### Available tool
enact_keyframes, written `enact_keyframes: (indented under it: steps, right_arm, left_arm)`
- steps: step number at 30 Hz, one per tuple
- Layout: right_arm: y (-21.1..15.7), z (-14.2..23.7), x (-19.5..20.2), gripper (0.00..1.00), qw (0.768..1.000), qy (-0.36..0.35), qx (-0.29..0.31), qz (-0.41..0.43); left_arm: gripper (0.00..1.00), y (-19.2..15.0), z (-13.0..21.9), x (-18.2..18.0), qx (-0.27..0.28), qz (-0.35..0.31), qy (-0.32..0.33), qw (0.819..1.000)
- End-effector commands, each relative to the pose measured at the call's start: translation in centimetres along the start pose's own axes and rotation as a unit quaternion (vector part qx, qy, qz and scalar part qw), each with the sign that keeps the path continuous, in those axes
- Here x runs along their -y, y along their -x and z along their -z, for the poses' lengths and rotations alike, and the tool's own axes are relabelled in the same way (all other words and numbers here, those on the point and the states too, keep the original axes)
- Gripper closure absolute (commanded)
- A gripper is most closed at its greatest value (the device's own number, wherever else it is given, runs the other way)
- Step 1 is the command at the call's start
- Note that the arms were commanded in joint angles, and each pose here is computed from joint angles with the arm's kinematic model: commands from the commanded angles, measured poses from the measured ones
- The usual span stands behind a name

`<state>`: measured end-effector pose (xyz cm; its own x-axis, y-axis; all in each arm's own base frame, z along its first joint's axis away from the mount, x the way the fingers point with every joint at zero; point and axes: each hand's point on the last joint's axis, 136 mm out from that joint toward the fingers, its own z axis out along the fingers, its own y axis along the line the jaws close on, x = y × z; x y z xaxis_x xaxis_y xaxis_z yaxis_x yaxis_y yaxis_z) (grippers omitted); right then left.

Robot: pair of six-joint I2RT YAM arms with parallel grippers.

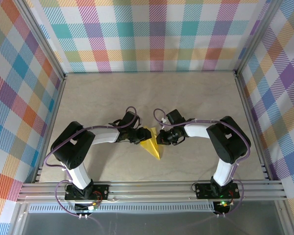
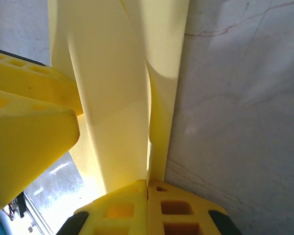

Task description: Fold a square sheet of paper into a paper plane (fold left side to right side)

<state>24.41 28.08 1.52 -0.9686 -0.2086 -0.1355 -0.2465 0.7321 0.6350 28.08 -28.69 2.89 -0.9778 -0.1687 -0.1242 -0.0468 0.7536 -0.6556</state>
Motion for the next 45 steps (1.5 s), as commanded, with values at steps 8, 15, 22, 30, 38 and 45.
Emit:
enact_keyframes:
  steps: [8,15,22,30,38,45]
  right_arm:
    - [-3.0,-1.0,4.4,1.0,0.994,-0.095,-0.046,-0.043]
    - [-3.4,-0.9,5.2,1.0,0.991,-0.114,-0.051,-0.053]
    - [-3.7,-0.9,5.6,1.0,0.989,-0.125,-0.057,-0.059]
    - [-4.0,-0.9,5.8,1.0,0.988,-0.131,-0.061,-0.062]
    - [-4.2,-0.7,6.3,1.0,0.986,-0.143,-0.066,-0.062]
    - [-3.7,-0.8,5.6,1.0,0.988,-0.13,-0.064,-0.06]
  left_arm:
    - [0.56,0.9,1.7,0.7,0.017,-0.026,0.03,0.999]
    - [0.84,1.4,2.1,2.6,0.009,-0.043,-0.003,0.999]
    - [0.96,0.7,0.3,4.0,-0.022,-0.043,-0.057,0.997]
    - [0.98,0.2,-1.6,2.3,-0.037,-0.033,-0.034,0.998]
    - [0.99,-0.6,-2.0,0.0,-0.042,-0.024,0.001,0.999]
    - [1.0,-1.6,-2.5,-1.9,-0.055,-0.014,0.025,0.998]
